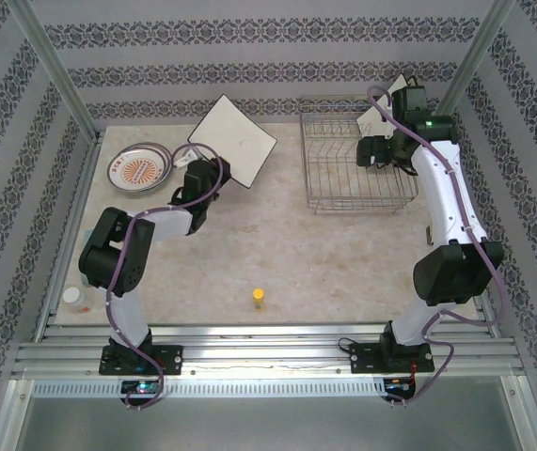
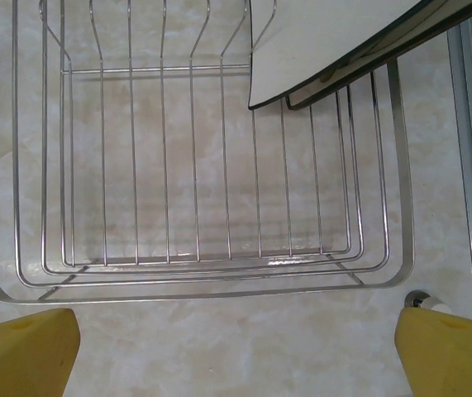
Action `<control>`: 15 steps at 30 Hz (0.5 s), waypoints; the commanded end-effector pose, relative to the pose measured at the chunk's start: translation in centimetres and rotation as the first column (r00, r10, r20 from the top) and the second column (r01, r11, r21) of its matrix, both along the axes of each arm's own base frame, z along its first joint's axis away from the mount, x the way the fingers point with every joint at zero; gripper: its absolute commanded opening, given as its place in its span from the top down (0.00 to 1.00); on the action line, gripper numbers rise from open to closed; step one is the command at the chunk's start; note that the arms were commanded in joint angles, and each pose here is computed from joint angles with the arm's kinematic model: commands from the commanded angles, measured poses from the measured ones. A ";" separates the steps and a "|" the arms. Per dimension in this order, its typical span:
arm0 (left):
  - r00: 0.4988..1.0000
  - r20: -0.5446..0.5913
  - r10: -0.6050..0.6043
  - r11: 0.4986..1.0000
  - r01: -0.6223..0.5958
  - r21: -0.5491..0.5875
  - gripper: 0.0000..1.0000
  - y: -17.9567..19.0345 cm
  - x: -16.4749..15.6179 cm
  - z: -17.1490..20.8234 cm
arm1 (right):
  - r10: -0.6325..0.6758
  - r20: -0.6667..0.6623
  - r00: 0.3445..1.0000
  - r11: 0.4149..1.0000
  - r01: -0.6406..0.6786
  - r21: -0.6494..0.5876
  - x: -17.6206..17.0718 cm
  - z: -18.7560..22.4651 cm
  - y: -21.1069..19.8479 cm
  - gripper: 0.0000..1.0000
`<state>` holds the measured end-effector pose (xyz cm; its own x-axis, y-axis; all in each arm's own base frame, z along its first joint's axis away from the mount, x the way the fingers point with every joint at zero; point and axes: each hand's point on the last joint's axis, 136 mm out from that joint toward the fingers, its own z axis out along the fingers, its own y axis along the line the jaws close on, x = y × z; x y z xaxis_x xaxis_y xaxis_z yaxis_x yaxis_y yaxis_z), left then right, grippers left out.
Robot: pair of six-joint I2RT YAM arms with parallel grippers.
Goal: Unload the plates from the dish rack
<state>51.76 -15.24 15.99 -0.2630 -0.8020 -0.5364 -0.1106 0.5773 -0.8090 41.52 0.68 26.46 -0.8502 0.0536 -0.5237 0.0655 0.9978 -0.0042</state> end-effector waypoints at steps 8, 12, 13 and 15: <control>0.895 0.308 0.322 0.938 -0.257 -0.235 1.00 1.8 0.1 6.0 | 0.003 -0.013 1.000 1.000 -0.003 -0.008 -0.4 0.3 -0.5 0.02; 0.889 0.284 0.360 0.917 -0.281 -0.282 1.00 2.0 0.3 4.8 | 0.008 -0.021 1.000 1.000 -0.008 -0.009 -0.3 0.0 -0.2 0.02; 0.889 0.274 0.367 0.914 -0.290 -0.285 1.00 2.0 0.2 4.5 | 0.009 -0.025 1.000 1.000 -0.009 -0.013 -0.3 -0.1 -0.1 0.02; 0.884 0.251 0.393 0.901 -0.316 -0.297 1.00 2.4 0.0 3.9 | 0.012 -0.033 0.999 1.000 -0.013 -0.015 -0.4 -0.4 0.0 0.02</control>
